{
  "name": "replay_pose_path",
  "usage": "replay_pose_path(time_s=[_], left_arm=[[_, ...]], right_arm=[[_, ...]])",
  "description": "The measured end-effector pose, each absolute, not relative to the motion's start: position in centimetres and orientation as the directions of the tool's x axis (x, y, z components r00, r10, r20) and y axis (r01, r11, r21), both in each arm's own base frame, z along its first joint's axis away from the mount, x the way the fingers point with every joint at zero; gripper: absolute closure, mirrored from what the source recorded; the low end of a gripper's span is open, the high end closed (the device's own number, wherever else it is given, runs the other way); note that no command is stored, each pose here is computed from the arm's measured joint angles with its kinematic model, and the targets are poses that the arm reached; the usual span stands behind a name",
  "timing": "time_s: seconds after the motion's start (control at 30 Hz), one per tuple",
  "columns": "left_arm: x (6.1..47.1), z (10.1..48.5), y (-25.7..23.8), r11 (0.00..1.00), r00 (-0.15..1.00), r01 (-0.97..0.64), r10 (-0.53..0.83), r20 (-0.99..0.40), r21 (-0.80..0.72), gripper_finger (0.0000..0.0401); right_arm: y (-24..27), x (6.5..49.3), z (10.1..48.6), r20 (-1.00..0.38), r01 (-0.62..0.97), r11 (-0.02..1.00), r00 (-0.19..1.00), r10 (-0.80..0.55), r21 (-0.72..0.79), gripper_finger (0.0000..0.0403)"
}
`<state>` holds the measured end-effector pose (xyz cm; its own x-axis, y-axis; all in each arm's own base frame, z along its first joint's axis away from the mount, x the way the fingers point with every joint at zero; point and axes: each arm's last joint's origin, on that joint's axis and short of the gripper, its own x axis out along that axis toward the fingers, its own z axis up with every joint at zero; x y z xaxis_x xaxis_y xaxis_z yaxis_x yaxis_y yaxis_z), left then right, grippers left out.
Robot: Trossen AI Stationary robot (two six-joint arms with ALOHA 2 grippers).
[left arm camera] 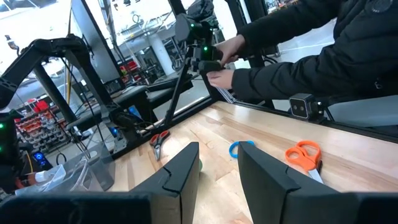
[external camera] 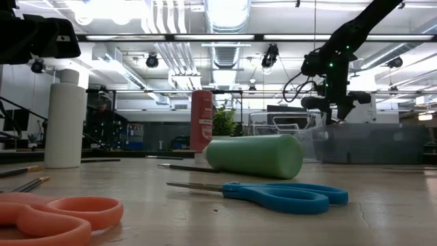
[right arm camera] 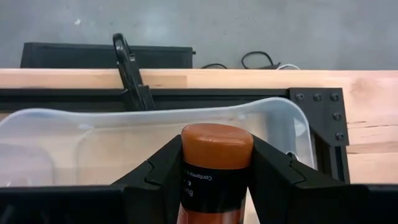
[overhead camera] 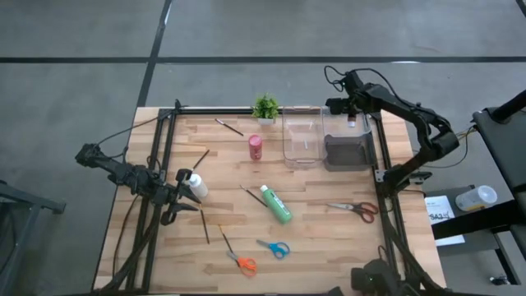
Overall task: Pick & Place Paint Supplies
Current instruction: Put the orange paint bottle into the right transparent bin
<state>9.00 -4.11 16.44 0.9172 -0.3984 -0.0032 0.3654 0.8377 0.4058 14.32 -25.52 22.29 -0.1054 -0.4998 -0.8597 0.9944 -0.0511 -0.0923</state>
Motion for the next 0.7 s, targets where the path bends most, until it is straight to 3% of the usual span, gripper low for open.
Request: replay_pose_path(time_s=[0.7], left_arm=[[9.0, 16.4, -4.1, 0.838, 0.917, 0.366, -0.399, -0.003, 0.406, 0.0283]], right_arm=[[-27.1, 15.4, 15.8, -0.935, 0.982, -0.009, -0.184, -0.304, -0.19, 0.0264]])
